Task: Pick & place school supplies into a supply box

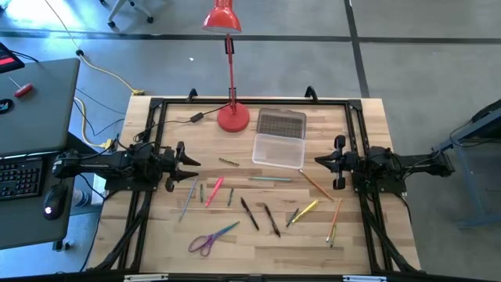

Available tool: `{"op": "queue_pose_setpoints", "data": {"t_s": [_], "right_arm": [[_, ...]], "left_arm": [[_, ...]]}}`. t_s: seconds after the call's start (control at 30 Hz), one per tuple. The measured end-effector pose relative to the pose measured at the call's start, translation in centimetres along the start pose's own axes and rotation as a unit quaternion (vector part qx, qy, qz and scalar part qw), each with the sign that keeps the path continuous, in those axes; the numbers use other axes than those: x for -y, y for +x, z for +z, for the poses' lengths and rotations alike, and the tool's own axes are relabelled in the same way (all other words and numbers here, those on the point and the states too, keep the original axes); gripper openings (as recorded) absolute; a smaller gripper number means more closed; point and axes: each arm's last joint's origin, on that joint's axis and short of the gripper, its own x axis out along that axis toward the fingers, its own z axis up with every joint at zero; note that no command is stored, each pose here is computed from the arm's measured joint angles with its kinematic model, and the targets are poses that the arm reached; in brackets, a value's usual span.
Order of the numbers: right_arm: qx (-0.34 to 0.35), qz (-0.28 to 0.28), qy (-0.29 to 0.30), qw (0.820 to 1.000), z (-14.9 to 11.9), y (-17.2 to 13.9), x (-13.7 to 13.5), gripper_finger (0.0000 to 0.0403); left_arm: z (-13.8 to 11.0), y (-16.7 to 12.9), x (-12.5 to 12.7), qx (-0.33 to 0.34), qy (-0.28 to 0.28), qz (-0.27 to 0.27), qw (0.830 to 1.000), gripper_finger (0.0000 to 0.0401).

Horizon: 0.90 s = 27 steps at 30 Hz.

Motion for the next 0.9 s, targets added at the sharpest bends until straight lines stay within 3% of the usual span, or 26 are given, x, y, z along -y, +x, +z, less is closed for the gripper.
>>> {"op": "queue_pose_setpoints", "data": {"t_s": [0.6,0.73,0.9], "right_arm": [[0.0,0.0,0.0,1.0,0.0,0.0,0.0,0.0],[0.0,0.0,0.001,1.0,0.0,0.0,0.0,0.0],[0.0,-0.002,-0.01,1.0,0.0,0.0,0.0,0.0]], "left_arm": [[0.2,0.0,0.0,0.009,0.014,-0.002,1.0,0.0209],[1.1,-0.1,-0.1,0.058,0.086,0.045,0.994,0.0209],[1.6,-0.2,-0.3,0.085,0.099,0.084,0.988,0.0209]]}}
